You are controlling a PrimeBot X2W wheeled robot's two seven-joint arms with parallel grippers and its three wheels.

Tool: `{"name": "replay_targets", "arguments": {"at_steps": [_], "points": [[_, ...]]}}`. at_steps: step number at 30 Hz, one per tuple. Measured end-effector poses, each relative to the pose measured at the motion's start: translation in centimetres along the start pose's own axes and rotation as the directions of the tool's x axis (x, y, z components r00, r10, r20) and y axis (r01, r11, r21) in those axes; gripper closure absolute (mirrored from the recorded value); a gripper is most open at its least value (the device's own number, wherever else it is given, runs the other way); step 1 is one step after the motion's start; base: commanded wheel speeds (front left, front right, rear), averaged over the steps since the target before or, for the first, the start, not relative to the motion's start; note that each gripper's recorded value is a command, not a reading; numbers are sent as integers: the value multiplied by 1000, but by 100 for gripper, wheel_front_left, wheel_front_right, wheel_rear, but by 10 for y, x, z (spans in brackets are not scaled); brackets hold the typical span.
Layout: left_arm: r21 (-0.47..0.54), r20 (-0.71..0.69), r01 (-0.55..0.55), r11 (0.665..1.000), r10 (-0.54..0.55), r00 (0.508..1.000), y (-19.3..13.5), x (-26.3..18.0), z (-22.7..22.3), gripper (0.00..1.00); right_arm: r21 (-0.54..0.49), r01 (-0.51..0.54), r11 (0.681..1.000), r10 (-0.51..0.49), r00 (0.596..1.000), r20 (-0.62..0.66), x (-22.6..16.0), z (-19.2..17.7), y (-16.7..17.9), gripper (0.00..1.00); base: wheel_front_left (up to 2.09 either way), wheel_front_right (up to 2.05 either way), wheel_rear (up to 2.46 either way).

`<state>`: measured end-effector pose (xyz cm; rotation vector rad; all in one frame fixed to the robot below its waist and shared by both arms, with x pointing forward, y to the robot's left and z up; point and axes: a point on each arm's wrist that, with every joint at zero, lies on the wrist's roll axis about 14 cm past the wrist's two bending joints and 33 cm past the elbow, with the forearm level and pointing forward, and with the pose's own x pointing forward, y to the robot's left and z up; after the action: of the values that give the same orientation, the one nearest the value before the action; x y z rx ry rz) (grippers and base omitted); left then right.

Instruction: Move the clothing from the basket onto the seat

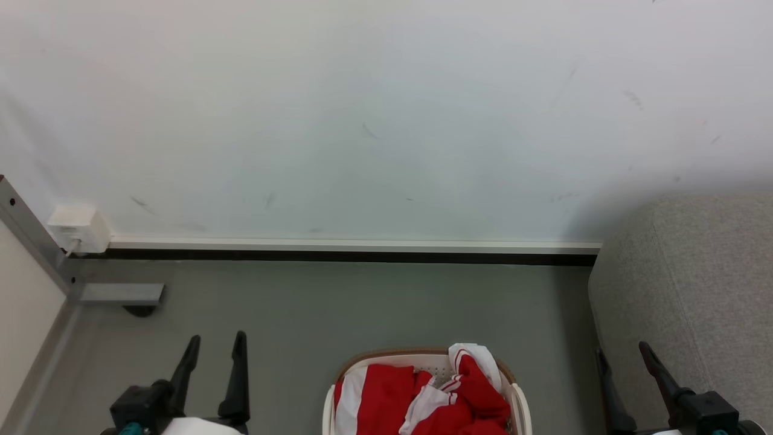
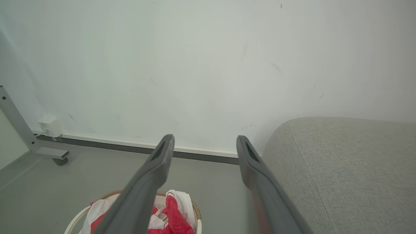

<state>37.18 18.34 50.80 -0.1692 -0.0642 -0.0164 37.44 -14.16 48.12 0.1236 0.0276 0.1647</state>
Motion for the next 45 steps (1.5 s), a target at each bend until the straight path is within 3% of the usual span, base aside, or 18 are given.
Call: {"name": "replay_targets", "arguments": {"at_steps": [19,37,45], "points": [[130,0,26,991,-26,1000,0,-6,-4,0,-86,4,996,-3,1000,17,-5,2,-5,0,0,0,0],[120,-14,18,993,-17,1000,2,-4,-9,0,-74,24,997,-23,1000,13,-7,0,-11,0,0,0,0],[104,-61,91,990,-85,994,-19,5,-25,0,-75,39,996,-38,999,11,-5,-1,-17,0,0,0,0]]}}
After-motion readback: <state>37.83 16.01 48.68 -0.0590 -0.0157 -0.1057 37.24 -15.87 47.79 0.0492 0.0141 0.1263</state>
